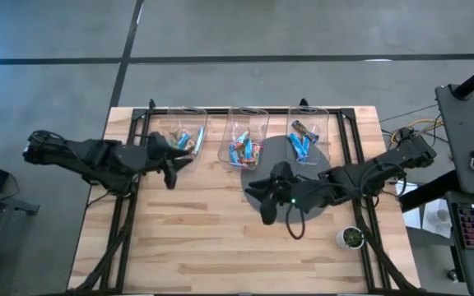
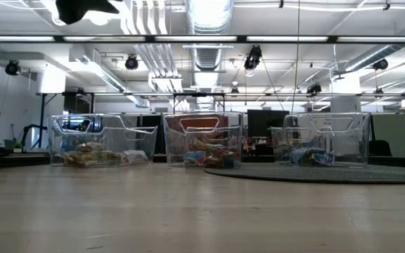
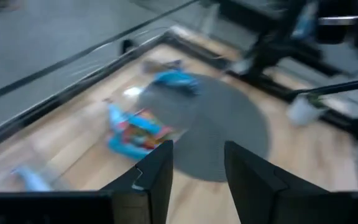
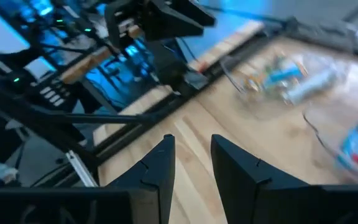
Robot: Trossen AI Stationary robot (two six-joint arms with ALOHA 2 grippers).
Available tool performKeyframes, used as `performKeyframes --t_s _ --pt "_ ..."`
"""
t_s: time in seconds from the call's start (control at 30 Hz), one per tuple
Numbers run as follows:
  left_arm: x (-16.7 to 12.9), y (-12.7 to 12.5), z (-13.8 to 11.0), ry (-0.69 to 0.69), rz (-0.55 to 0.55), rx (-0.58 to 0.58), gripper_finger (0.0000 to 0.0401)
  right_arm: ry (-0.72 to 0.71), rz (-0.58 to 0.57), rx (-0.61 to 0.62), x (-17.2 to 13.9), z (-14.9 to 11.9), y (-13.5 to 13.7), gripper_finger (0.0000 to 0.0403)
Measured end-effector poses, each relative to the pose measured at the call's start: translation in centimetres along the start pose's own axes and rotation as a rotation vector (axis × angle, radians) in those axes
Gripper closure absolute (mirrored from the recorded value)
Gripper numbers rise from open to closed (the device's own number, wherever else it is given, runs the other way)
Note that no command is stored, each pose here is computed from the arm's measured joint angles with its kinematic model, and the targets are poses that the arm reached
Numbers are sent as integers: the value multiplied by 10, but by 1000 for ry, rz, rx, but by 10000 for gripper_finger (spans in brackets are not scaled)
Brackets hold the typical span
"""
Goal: Pick and place Granola Bars by type
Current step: Return to Home Position
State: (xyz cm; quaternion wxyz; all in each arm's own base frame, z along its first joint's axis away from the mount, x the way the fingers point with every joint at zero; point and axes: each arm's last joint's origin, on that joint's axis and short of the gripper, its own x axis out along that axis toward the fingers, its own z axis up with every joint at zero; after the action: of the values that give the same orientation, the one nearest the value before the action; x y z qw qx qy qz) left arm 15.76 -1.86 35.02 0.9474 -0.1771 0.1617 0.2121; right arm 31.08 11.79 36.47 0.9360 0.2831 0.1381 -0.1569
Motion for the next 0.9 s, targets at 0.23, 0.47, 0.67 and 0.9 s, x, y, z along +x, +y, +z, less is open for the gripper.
performKeyframes --t_s 0.23,0.47,0.67,0.9 --pt "-3 -19 -5 24 -279 8 275 -22 11 -9 2 5 0 307" --pt "11 -34 -24 -61 -592 -57 275 44 275 -81 7 8 7 307" --pt "29 -24 -59 -74 -615 -125 275 84 374 -63 27 -2 -15 307" --pt "21 -1 -67 -114 -596 -180 275 85 361 16 14 2 -54 307"
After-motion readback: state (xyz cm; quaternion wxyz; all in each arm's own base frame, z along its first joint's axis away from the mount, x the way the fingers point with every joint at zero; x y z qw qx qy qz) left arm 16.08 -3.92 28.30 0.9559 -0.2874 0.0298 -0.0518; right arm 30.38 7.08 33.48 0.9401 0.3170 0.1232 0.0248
